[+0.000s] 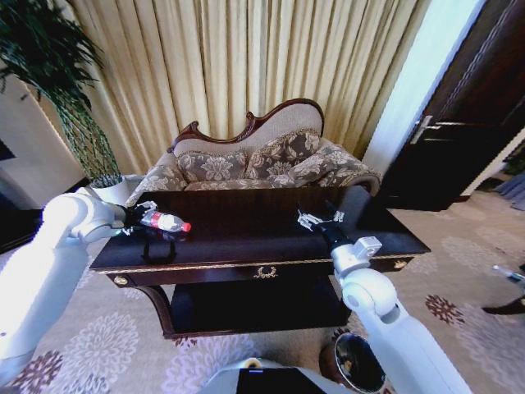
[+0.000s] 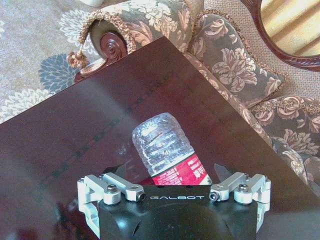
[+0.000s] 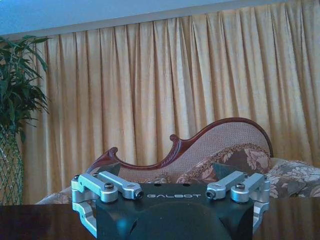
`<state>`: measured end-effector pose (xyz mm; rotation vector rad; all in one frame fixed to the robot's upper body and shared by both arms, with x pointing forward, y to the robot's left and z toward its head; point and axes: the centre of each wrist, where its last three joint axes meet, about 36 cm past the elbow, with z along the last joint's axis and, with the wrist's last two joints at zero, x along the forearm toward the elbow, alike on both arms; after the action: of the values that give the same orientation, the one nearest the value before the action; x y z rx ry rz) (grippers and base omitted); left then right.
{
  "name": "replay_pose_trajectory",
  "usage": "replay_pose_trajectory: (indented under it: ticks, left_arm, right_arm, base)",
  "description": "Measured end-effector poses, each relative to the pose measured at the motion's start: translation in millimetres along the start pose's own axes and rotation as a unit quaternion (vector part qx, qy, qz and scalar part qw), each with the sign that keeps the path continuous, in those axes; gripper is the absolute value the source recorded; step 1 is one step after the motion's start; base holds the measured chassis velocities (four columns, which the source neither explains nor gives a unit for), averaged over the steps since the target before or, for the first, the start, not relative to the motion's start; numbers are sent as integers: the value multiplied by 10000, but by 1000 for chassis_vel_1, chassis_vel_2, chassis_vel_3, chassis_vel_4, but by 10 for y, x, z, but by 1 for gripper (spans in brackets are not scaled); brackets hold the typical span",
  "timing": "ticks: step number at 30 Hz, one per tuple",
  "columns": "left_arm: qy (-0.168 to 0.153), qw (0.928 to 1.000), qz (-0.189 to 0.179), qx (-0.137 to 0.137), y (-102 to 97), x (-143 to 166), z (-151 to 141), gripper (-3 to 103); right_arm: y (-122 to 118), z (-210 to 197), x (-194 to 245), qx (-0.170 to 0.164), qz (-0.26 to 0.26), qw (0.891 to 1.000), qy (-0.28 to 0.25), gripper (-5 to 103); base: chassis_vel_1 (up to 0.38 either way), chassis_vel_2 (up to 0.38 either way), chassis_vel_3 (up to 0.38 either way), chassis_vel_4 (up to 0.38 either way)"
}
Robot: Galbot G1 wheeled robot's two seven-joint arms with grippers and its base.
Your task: Move to the front of the table and place the trash on the table into the trash bin.
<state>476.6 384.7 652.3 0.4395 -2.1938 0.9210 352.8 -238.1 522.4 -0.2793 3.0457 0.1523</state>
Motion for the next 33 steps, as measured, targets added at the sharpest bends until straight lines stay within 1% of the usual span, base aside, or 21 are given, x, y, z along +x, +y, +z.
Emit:
replay_pose_trajectory:
  ticks: [1,2,4,8,10,11,14,15,18,20,21,22,24,25,28,29,31,32,33]
  left_arm:
    - [0,10000,0,0,0,0,0,97]
    - [6,10000,-5,6,3,-6,0,99]
    - [17,10000,-8,14,7,-14,3,96]
    - [26,10000,-6,20,10,-21,9,94]
    - [32,10000,0,30,12,-25,15,85]
    - [32,10000,0,30,12,-25,15,85]
    - [32,10000,9,50,13,-27,21,69]
    - [32,10000,9,50,13,-27,21,69]
    - [24,10000,28,63,10,-19,24,53]
    - [25,10000,38,66,9,-18,25,53]
    - [26,10000,41,69,8,-18,27,47]
    - [26,10000,41,69,8,-18,27,47]
    - [29,9999,54,80,6,-16,36,36]
    - [29,9999,54,80,6,-16,36,36]
    - [60,10000,43,25,12,-13,64,19]
    - [60,10000,43,25,12,-13,64,19]
    - [64,9999,76,-32,8,7,84,30]
    - [64,9999,76,-32,8,7,84,30]
    - [62,9999,93,-57,3,21,95,35]
  right_arm:
    - [0,0,0,0,0,10000,0,100]
    - [-1,-1,0,1,-1,10000,0,100]
    - [-4,-3,-1,7,-2,10000,-2,100]
    - [-4,-3,-2,9,-1,10000,-2,100]
    - [-1,3,2,4,2,10000,4,100]
    - [-1,3,2,4,2,10000,4,100]
    - [3,11,7,2,0,10000,15,100]
    - [3,11,7,2,0,10000,15,100]
    - [-4,2,8,9,6,10000,1,100]
    - [-3,-1,10,9,3,10000,-3,100]
    - [-4,-3,14,10,-1,10000,-6,100]
    - [-4,-3,14,10,-1,10000,-6,100]
    - [-6,-6,19,11,-8,10000,-11,100]
    - [-6,-6,19,11,-8,10000,-11,100]
    - [-8,2,25,10,-10,10000,-2,100]
    - [-8,2,25,10,-10,10000,-2,100]
    - [-12,19,25,10,0,10000,18,100]
    - [-12,19,25,10,0,10000,18,100]
    - [-14,32,22,11,-3,10000,33,100]
  base:
    - [0,0,0,0]
    - [0,0,0,0]
    - [0,0,0,0]
    - [0,0,0,0]
    - [0,0,0,0]
    - [0,0,0,0]
    - [0,0,0,0]
    - [0,0,0,0]
    - [0,0,0,0]
    - [0,0,0,0]
    - [0,0,0,0]
    - [0,0,0,0]
    - [0,0,0,0]
    - [0,0,0,0]
    - [0,0,0,0]
    - [0,0,0,0]
    - [0,0,0,0]
    - [0,0,0,0]
    - [0,0,0,0]
